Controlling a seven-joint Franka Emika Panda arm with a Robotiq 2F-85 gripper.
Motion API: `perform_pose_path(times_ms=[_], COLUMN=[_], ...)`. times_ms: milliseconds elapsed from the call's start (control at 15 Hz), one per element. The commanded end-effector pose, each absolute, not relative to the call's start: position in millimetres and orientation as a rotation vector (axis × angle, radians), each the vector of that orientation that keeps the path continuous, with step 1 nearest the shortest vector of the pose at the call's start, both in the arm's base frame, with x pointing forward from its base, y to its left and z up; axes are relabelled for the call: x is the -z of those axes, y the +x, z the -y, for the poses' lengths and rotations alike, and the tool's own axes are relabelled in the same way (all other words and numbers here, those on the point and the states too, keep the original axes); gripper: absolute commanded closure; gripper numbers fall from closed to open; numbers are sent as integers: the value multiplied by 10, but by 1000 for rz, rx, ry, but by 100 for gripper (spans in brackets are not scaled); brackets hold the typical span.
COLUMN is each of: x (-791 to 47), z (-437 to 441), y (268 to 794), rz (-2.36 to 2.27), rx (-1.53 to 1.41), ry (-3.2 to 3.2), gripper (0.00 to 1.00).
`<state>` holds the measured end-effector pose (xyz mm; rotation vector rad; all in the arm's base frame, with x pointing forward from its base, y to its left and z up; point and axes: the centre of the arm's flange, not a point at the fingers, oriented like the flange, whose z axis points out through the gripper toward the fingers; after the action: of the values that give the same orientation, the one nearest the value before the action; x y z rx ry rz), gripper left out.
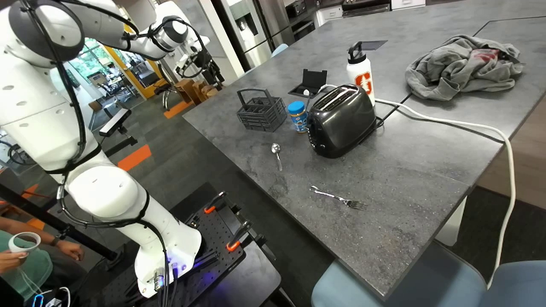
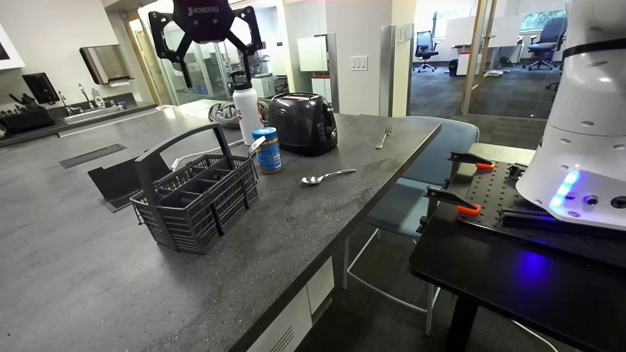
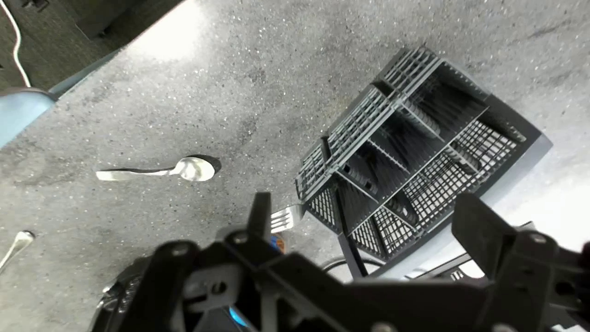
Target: Move the grey cutlery holder to the left
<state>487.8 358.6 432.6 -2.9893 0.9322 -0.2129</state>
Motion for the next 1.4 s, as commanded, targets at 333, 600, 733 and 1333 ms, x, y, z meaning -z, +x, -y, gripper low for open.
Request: perform_pose_path(times_ms=[333, 600, 733, 1333], x=[-4007, -3868, -3804, -3555], z=[-4206, -4154, -4149, -4160], y=[5707, 6045, 6179, 6329], rz=[-1327, -1414, -1439, -1570], rx=[196, 175, 154, 145], ry=[-2818, -2670, -2621, -2635], gripper=[0, 0, 0, 0])
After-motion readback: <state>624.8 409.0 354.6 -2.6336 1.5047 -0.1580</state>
